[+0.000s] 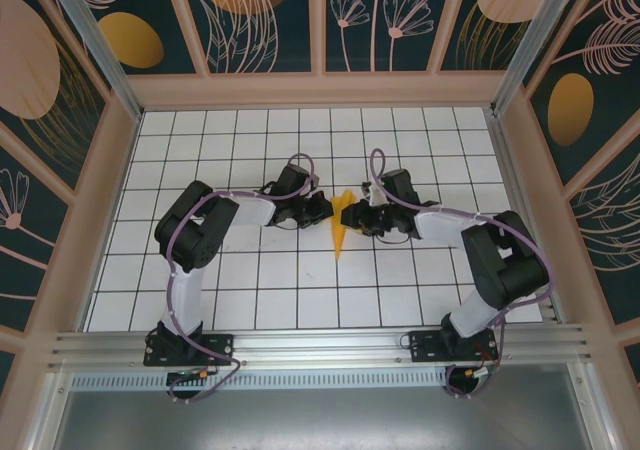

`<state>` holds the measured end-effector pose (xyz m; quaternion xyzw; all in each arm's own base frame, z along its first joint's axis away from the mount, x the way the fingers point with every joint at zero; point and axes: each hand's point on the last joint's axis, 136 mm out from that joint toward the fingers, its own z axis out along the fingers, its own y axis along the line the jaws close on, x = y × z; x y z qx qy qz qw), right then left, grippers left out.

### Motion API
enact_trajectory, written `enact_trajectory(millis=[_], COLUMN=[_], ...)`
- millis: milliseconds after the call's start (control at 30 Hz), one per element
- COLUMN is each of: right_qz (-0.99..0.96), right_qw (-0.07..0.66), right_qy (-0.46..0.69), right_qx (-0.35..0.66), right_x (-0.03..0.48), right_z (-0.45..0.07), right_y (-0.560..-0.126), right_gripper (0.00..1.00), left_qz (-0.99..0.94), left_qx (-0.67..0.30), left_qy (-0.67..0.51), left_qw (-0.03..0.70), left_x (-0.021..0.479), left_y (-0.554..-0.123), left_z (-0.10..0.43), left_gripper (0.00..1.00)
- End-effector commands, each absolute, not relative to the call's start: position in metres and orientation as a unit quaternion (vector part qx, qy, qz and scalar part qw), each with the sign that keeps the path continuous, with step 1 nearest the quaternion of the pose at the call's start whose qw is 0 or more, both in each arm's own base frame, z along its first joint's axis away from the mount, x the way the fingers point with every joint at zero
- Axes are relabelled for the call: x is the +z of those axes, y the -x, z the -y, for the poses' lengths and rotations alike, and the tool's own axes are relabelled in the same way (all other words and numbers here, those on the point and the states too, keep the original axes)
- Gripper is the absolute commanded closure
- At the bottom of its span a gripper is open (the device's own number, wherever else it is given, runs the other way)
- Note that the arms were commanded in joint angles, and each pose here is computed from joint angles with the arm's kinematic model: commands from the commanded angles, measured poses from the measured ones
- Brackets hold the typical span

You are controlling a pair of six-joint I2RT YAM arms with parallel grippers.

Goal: Fold a paper plane with a square sheet of paper (fold left side to right side)
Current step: Fold the wing for the fifth time at the center of the table.

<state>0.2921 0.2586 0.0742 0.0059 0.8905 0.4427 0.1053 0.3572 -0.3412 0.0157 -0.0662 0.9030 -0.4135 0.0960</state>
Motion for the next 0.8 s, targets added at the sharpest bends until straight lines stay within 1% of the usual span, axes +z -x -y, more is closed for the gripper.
enact_trajectory(millis=[0, 67, 233, 533, 767], right_qz=[-0.890, -0.892, -0.901, -0.913, -0.919], right_qw=[0.118, 0.111, 0.094, 0.081, 0.080], right_qy=[0.005, 0.006, -0.001, -0.015, -0.020], right_qx=[0.441, 0.439, 0.424, 0.399, 0.386], right_x=[0.076, 0.070, 0.051, 0.027, 0.021], right_z=[-0.267, -0.273, -0.278, -0.272, -0.268], right_y=[-0.312, -0.317, -0.321, -0.319, -0.317], right_gripper=[0.72, 0.75, 0.77, 0.77, 0.77], left_qz=[-0.921, -0.922, -0.922, -0.922, -0.922], left_qx=[-0.369, -0.369, -0.368, -0.367, -0.367], left_qy=[0.077, 0.077, 0.078, 0.078, 0.079], left_qw=[0.094, 0.093, 0.093, 0.095, 0.095], left_x=[-0.018, -0.018, -0.018, -0.018, -0.018], left_y=[-0.359, -0.359, -0.358, -0.359, -0.360], left_z=[0.327, 0.327, 0.327, 0.326, 0.326], left_gripper=[0.94, 0.94, 0.94, 0.94, 0.94])
